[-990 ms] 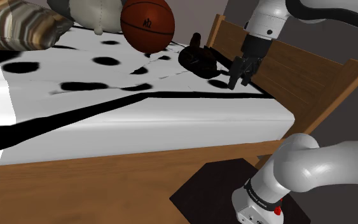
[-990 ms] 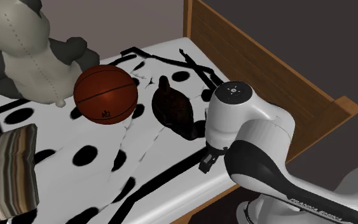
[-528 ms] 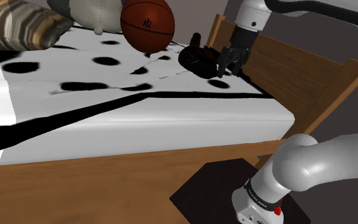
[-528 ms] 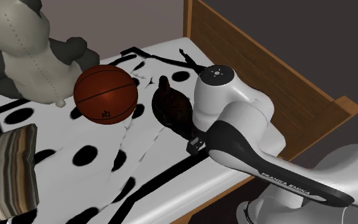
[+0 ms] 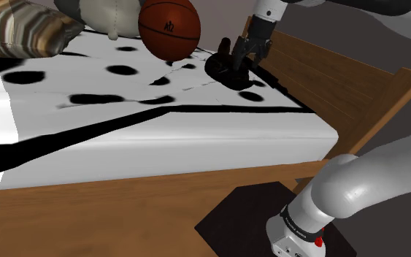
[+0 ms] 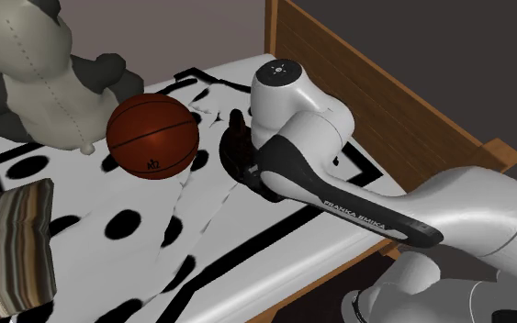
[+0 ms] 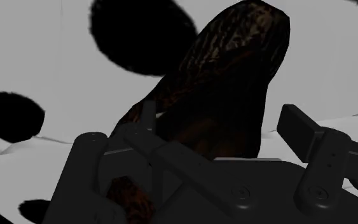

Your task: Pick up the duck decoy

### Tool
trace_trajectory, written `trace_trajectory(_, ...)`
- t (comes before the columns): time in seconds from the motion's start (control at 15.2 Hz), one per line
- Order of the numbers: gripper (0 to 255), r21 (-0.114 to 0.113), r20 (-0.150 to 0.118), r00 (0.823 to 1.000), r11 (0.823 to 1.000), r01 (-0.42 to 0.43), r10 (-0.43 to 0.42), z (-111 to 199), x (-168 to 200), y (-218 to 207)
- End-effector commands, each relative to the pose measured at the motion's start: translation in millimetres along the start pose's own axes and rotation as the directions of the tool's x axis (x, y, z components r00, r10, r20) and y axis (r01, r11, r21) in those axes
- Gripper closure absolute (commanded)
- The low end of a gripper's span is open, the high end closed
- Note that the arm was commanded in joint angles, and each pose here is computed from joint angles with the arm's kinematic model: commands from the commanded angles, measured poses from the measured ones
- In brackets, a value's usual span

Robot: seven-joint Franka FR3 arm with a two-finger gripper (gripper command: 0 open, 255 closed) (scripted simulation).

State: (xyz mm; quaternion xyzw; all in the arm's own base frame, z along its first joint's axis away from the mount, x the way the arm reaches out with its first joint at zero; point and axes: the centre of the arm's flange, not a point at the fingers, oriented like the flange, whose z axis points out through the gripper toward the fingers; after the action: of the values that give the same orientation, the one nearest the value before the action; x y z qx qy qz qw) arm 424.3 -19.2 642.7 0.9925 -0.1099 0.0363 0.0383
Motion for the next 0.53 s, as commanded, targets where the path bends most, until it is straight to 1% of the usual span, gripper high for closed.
trace_trajectory(0.0, 0, -0.008, -0.020, 1.000, 1.000, -0.018, 0.018, -6.0, 22.9, 1.7)
trace_trajectory(0.46, 0, -0.033, -0.089, 0.993, 0.996, -0.079, 0.076, -24.4, 100.3, 19.1)
